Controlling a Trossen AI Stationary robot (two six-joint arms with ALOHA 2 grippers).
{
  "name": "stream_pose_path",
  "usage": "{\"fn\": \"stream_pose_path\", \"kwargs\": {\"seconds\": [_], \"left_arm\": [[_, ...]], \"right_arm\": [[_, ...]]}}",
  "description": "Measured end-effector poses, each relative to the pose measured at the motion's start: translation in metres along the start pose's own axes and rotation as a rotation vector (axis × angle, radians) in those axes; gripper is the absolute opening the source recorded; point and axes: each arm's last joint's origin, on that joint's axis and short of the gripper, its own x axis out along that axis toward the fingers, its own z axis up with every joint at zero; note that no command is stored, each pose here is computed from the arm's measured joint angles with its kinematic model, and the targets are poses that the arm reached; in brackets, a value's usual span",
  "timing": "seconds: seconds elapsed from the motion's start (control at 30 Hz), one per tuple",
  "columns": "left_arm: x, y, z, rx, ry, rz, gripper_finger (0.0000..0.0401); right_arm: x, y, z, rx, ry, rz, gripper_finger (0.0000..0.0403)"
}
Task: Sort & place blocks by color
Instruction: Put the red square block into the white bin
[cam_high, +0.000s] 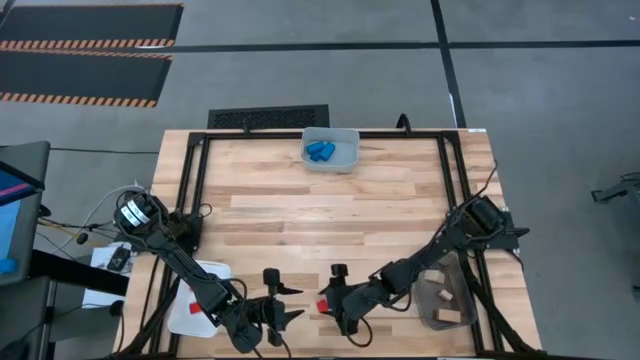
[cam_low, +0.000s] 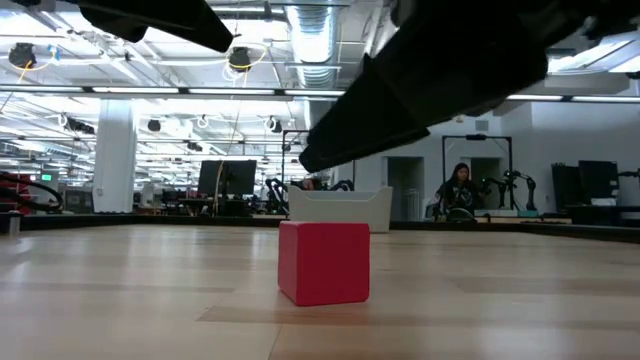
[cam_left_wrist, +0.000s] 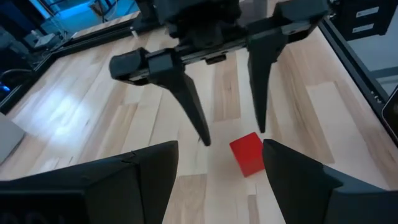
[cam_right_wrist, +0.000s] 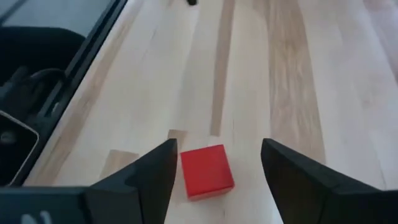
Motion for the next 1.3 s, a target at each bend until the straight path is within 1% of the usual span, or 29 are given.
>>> {"fn": "stream_pose_path", "kwargs": {"seconds": [0.1, 0.27, 0.43, 0.5, 0.6, 0.87, 1.07, 1.3], "left_arm": [[0.000, 0.000, 0.000, -0.011, 0.003, -0.005, 0.0224], [0.000, 0.000, -0.001, -0.015, 0.008, -0.005, 0.0224], [0.001, 0.002, -0.004, -0.037, 0.032, 0.004, 0.0224], [0.001, 0.002, -0.004, -0.041, 0.035, 0.006, 0.0224], [0.001, 0.002, -0.004, -0.041, 0.035, 0.006, 0.0224], [0.001, 0.002, -0.004, -0.043, 0.036, 0.008, 0.0224], [0.001, 0.003, -0.006, -0.038, 0.052, 0.014, 0.0224], [0.001, 0.003, -0.007, -0.036, 0.057, 0.016, 0.0224]], "right_arm": [[0.001, -0.004, 0.000, 0.020, 0.011, 0.004, 0.0259], [0.001, -0.001, 0.001, 0.033, 0.027, 0.093, 0.0258], [0.007, -0.001, -0.009, 0.032, 0.065, 0.082, 0.0258], [0.012, -0.001, -0.010, 0.036, 0.052, 0.083, 0.0258], [0.015, -0.004, -0.016, 0.029, 0.090, 0.064, 0.0258], [0.018, -0.006, -0.017, 0.041, 0.091, 0.070, 0.0254], [0.020, -0.008, -0.019, 0.042, 0.103, 0.068, 0.0219], [0.020, -0.009, -0.018, 0.043, 0.104, 0.068, 0.0149]]}}
